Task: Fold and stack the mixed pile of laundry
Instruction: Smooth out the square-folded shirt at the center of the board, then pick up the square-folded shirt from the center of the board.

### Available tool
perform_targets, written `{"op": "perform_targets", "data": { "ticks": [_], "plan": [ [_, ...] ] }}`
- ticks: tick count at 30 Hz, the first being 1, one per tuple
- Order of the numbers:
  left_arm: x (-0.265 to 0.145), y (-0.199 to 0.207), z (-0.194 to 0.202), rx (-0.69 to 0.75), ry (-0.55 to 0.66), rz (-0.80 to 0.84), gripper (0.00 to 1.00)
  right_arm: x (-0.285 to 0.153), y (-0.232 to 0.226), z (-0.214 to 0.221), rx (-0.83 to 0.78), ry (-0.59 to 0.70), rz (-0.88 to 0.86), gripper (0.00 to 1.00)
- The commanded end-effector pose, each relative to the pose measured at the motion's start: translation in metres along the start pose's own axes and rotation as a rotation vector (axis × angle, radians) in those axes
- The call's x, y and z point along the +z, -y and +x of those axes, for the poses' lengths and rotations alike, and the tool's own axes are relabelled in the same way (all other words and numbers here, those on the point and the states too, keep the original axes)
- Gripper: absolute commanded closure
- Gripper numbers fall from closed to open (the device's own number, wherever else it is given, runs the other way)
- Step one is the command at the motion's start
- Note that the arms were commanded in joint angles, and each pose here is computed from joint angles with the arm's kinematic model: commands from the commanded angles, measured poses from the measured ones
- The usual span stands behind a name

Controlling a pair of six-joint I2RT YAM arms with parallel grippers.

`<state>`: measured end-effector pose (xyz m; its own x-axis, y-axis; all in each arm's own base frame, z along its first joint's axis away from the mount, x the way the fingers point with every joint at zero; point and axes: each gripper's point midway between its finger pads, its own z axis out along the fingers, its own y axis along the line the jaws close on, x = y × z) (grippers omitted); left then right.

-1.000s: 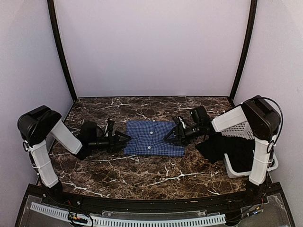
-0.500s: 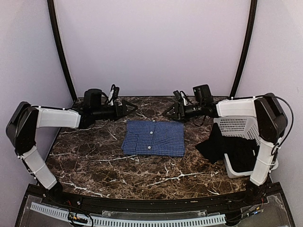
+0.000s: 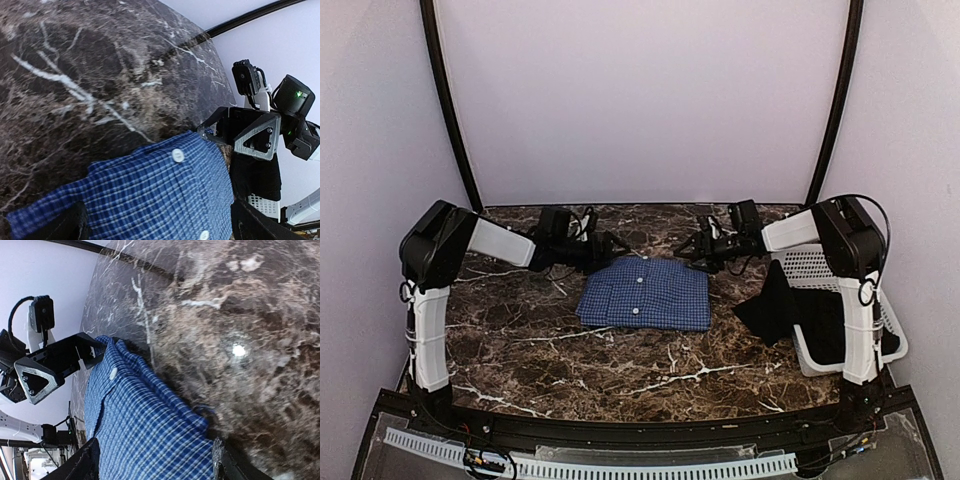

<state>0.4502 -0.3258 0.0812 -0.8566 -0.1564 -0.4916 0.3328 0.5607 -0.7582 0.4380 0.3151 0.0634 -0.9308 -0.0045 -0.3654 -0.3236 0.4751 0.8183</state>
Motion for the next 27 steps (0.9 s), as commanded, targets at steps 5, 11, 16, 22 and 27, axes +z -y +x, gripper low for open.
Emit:
{"op": "perform_targets", "data": {
  "ticks": [5,11,16,22,27],
  "plan": [
    [-0.019,-0.068,0.020,-0.111,0.014,-0.152,0.01,0.022,0.007,-0.013,-0.024,-0.027,0.010,0.28],
    [-0.067,-0.043,0.000,0.013,0.096,-0.263,0.01,0.016,-0.063,-0.025,-0.164,-0.026,-0.013,0.29],
    [-0.116,0.023,-0.020,0.301,0.199,-0.348,0.01,-0.034,-0.123,-0.036,-0.235,0.076,-0.033,0.29],
    [-0.096,0.083,0.029,0.703,0.068,-0.413,0.01,-0.065,-0.125,-0.012,-0.202,0.066,0.050,0.31],
    [-0.055,0.108,0.081,0.993,-0.061,-0.377,0.08,-0.076,-0.105,0.019,-0.135,0.044,0.122,0.32]
  ]
}}
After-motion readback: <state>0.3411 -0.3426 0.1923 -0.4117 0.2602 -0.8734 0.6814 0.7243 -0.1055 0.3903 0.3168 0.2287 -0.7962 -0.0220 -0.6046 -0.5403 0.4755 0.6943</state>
